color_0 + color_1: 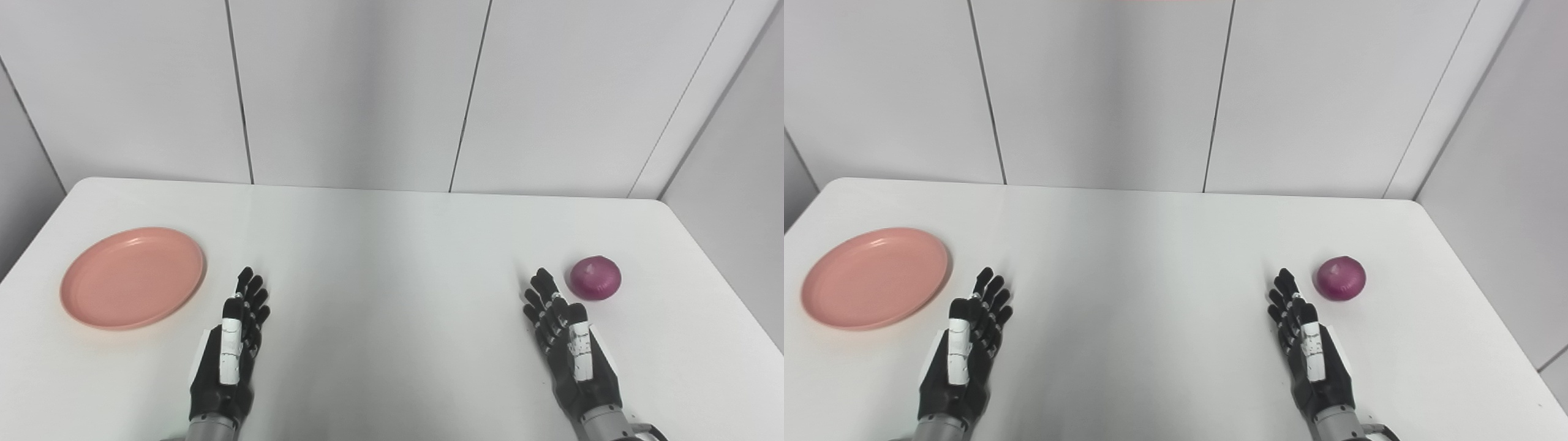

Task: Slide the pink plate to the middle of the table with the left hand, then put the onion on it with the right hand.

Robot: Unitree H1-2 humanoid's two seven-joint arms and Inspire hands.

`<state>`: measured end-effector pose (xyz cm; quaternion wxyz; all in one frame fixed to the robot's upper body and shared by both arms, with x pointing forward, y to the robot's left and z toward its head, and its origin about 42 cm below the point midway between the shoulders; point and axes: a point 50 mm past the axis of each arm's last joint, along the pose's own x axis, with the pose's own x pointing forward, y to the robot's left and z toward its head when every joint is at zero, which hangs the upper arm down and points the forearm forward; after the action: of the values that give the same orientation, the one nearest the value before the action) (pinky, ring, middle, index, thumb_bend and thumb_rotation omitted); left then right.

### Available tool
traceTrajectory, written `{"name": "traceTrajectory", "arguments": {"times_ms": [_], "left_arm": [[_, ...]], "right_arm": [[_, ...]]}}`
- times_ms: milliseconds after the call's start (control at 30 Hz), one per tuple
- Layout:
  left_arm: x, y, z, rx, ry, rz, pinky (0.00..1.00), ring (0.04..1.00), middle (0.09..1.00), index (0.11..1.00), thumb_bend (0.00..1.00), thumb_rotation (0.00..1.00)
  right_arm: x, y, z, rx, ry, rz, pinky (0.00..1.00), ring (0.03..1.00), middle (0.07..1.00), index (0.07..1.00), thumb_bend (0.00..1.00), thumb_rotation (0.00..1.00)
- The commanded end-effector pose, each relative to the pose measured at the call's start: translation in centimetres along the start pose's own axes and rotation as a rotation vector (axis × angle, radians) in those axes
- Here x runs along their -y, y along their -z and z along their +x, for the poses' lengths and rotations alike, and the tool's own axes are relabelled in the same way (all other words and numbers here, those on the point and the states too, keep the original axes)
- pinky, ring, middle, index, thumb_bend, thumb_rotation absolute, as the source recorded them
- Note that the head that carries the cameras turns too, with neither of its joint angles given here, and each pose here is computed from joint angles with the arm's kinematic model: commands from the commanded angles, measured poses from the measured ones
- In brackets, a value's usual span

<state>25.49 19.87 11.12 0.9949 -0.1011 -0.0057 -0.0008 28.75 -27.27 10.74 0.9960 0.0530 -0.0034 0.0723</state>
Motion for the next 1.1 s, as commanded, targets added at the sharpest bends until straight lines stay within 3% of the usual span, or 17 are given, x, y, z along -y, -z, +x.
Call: {"name": "traceTrajectory", "arguments": {"times_ms": [0, 1067], "left_arm": [[0.45, 1.39, -1.74, -0.046, -0.041, -0.045, 1.00, 1.000, 1.000, 1.000, 0.96, 1.00], [0.39, 1.51, -1.76, -0.053, -0.040, -0.046, 1.00, 1.000, 1.000, 1.000, 0.96, 1.00]], "right_arm": [[0.05, 2.89, -1.27, -0.110, 0.002, 0.040, 1.00, 1.000, 1.000, 0.999, 0.93, 0.97], [-0.08, 3.35, -1.55, -0.113, -0.005, 0.036, 1.00, 1.000, 1.000, 1.000, 0.92, 0.99]]}}
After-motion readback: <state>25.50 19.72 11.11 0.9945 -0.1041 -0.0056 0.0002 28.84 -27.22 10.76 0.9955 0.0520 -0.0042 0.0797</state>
